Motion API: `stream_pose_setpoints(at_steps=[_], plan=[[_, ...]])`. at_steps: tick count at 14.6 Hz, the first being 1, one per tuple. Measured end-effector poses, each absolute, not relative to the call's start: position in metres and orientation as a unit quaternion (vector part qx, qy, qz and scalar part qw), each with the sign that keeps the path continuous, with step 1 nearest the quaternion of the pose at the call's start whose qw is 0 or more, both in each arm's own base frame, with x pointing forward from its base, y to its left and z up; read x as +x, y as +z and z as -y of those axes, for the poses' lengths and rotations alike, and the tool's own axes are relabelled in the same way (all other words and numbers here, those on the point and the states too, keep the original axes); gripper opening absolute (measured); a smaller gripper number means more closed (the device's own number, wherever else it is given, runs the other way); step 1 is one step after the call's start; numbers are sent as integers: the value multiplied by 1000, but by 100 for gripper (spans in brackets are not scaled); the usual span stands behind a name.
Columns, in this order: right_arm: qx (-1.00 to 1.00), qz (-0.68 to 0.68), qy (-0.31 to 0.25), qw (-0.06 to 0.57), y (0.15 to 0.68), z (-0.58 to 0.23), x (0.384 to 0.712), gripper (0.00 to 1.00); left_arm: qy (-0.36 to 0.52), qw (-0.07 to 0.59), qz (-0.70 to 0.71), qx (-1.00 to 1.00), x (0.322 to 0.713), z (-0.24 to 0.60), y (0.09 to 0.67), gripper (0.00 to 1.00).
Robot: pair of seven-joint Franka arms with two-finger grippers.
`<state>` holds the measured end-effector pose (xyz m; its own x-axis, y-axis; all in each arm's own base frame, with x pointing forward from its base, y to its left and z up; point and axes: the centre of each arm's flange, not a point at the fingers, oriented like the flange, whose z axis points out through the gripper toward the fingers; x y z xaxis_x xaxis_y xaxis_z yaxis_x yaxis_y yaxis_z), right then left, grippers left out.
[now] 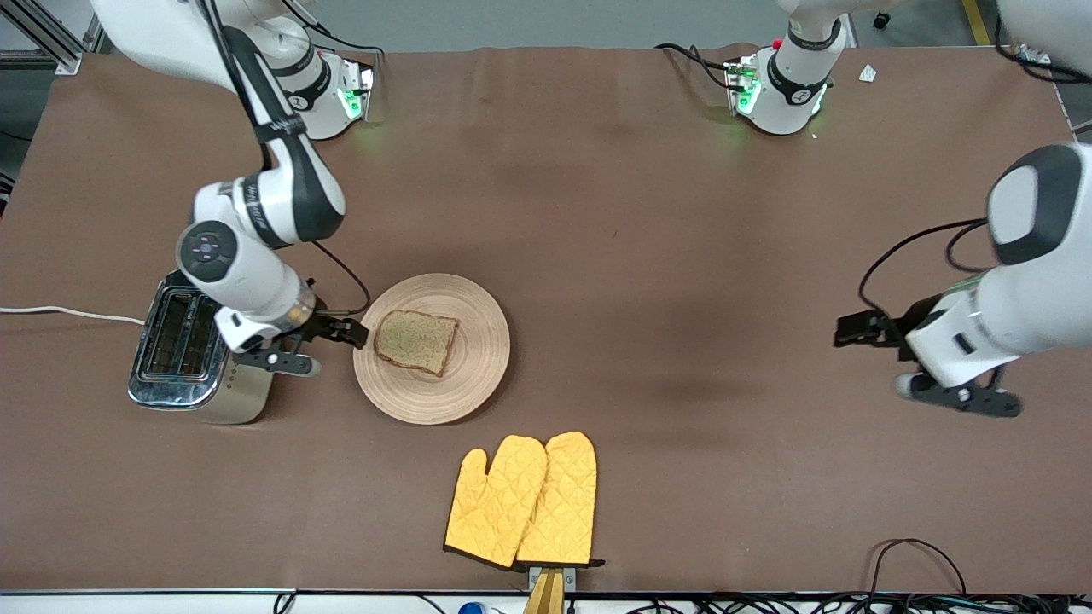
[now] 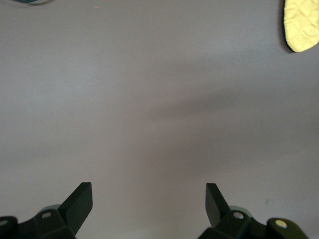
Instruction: Move plate and put bread in toaster
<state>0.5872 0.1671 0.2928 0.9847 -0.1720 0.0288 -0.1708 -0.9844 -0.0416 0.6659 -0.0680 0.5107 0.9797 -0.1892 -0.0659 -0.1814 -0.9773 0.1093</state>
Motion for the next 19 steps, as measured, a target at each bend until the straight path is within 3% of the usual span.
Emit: stream_pose_setpoints(at_steps=[9,11,12,13,19], plan=[[-995,-93,-26,21,230,-199,562,97,-6,-12,79,997,597,88,580,100],[-995,-98,-24,20,227,-208,559,83,-8,-18,81,997,585,99,581,100],[-995,-99,-24,21,227,-212,558,83,-8,-21,83,996,580,101,582,100],[-995,-99,-24,21,227,-214,557,76,-8,-23,84,996,576,103,583,100],[-994,-106,-22,18,224,-209,556,72,-2,-25,94,995,571,112,588,100]])
